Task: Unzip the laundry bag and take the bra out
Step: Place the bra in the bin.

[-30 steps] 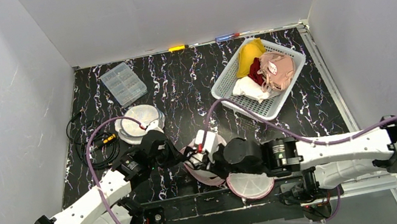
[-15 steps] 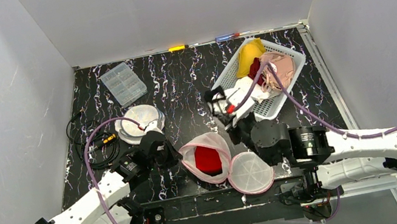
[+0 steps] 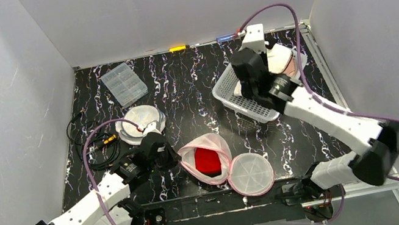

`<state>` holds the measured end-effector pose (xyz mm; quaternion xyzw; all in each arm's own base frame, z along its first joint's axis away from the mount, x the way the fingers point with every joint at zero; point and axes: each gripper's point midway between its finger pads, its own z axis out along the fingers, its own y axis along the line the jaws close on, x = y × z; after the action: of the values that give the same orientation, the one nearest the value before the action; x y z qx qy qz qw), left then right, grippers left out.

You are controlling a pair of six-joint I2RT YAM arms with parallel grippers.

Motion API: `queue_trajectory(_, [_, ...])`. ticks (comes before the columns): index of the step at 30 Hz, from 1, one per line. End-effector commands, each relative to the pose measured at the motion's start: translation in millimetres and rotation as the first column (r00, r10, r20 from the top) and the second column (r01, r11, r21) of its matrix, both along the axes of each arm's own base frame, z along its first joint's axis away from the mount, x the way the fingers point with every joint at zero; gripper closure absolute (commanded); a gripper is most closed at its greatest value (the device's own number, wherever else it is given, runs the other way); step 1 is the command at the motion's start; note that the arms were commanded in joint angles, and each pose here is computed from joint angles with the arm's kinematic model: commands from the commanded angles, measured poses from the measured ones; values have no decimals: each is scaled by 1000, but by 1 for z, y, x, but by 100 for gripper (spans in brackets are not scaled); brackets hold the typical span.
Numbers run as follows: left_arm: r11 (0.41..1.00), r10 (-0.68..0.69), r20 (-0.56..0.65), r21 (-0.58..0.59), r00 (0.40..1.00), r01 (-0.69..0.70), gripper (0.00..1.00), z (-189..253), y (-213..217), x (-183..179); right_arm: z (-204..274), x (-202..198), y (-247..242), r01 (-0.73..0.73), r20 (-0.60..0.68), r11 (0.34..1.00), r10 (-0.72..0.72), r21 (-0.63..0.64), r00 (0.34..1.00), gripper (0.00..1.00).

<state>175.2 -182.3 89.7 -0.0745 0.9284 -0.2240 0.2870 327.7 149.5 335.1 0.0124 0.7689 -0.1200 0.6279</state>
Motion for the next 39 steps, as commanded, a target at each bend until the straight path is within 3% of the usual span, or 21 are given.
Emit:
queue_trajectory(1, [999, 43, 13, 13, 999, -43, 100, 0, 9, 2, -34, 52, -22, 113, -79, 990, -106, 87, 991, 99])
queue_trajectory(10, [998, 42, -3, 45, 999, -42, 100, -6, 15, -2, -115, 108, -29, 162, -244, 987, -156, 3, 957, 99])
queue_trajectory(21, [999, 34, -30, 37, 999, -33, 100, -16, 15, -9, -200, 91, -17, 120, -396, 993, -103, 17, 912, 99])
queue_trajectory(24, [998, 33, -32, 45, 999, -32, 100, -17, 16, -9, -183, 91, -22, 132, -355, 991, -123, 3, 927, 99])
queue_trajectory(32, [999, 34, -21, 39, 999, -33, 100, -14, 14, -6, -66, 92, -45, 149, -146, 989, -145, 15, 979, 99])
queue_trajectory(35, [999, 32, -20, 44, 999, -31, 100, -14, 14, -5, -67, 101, -72, 209, -165, 978, -206, 1, 965, 99])
queue_trajectory(39, [999, 23, -33, 35, 999, -22, 100, -17, 10, -6, -104, 116, -97, 256, -230, 966, -242, 37, 943, 99])
